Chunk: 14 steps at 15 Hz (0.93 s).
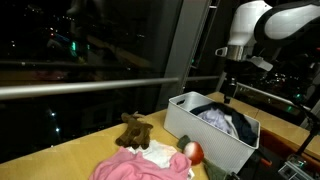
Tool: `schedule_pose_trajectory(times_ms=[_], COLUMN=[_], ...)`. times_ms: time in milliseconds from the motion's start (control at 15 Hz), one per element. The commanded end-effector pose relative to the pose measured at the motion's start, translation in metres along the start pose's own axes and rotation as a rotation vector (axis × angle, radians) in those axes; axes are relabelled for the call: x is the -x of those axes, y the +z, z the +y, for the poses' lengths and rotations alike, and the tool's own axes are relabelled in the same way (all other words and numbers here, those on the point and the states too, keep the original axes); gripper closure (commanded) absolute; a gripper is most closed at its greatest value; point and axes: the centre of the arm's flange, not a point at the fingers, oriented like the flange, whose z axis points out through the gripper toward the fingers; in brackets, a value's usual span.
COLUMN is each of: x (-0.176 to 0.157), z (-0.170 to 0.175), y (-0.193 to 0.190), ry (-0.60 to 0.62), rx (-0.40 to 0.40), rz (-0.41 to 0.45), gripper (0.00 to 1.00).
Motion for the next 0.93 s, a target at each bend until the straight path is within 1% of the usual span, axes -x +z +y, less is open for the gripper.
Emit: schedule_pose_trajectory(times_ms=[0,200,267,533,867], x=[0.005,0.002,-0.001,-0.027,-0.072], z=[-0.009,-0.019,-0.026,-0.062,-0.129], y=[-0.016,-0.032,-0.038,-0.054,-0.058], ry=[0.0,-0.012,-0.02,-0.072,-0.17], rx=[0.023,0.041,0.049,0.063,0.05], rz=[0.035,0.056,0.066,0.099,0.138], gripper=[0.24,0.03,0.0,0.0,0.0])
